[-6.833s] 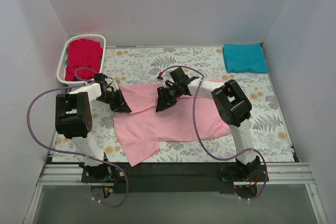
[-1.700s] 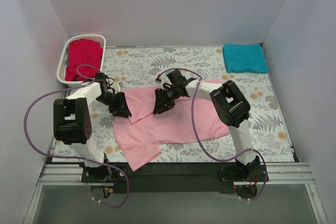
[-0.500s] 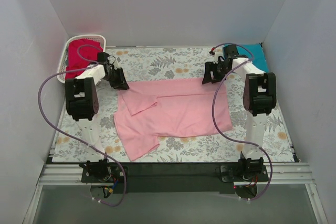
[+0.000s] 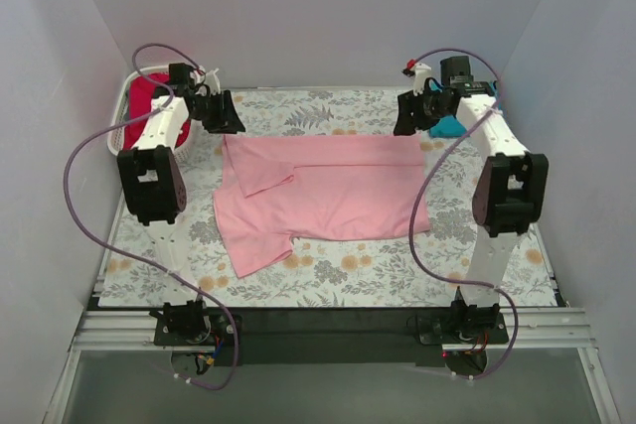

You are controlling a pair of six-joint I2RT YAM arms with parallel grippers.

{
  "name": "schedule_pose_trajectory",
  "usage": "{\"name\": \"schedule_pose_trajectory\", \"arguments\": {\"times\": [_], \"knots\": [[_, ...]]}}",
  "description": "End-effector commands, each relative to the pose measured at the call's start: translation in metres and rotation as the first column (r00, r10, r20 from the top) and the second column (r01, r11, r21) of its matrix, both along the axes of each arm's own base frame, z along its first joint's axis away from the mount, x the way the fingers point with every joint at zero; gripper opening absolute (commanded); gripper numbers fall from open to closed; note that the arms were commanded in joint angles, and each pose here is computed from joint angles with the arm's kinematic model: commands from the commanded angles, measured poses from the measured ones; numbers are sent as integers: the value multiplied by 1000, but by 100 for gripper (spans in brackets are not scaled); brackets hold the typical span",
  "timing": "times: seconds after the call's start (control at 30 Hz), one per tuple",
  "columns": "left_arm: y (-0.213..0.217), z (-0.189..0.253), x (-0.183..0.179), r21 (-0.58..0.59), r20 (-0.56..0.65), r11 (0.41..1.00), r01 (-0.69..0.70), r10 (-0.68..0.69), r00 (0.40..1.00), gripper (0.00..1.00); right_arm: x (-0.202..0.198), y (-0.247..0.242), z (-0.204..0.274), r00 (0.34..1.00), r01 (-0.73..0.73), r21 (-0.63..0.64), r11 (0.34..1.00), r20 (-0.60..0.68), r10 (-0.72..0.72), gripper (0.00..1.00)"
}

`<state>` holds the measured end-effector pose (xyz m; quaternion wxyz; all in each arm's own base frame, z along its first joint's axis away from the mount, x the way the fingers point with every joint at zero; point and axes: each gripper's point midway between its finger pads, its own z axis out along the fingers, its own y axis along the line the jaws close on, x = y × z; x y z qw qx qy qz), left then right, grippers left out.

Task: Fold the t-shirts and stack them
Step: Fold the tshirt

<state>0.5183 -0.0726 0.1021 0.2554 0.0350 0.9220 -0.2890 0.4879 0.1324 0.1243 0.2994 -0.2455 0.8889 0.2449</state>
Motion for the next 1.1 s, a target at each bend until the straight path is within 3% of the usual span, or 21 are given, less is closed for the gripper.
{"name": "schedule_pose_trajectory", "arguments": {"times": [0.0,0.13,0.2,0.27,0.47,0.67,1.07], "knots": [[-16,96,-50,-43,151,988,149,-141,978,38,-65,-3,64,982,-149,-67,987,105,156,61],[-18,82,-115,-22,77,977,214,-212,974,38,-129,-20,30,985,-173,-156,972,-28,171,45],[-15,55,-147,-13,1,979,205,-205,979,37,-156,-24,20,983,-174,-167,970,-95,160,45],[-12,52,-174,26,17,980,199,-199,980,37,-183,-33,4,975,-159,-195,968,-184,123,47],[1,11,-201,105,-53,982,156,-151,987,37,-225,-50,-31,947,-147,-251,957,-315,63,41],[13,-18,-205,182,-81,976,123,-109,991,37,-225,-54,-50,920,-98,-263,960,-391,-13,38],[14,-39,-209,194,-108,975,110,-91,990,36,-209,-61,-69,873,-4,-250,968,-472,-118,45]]}}
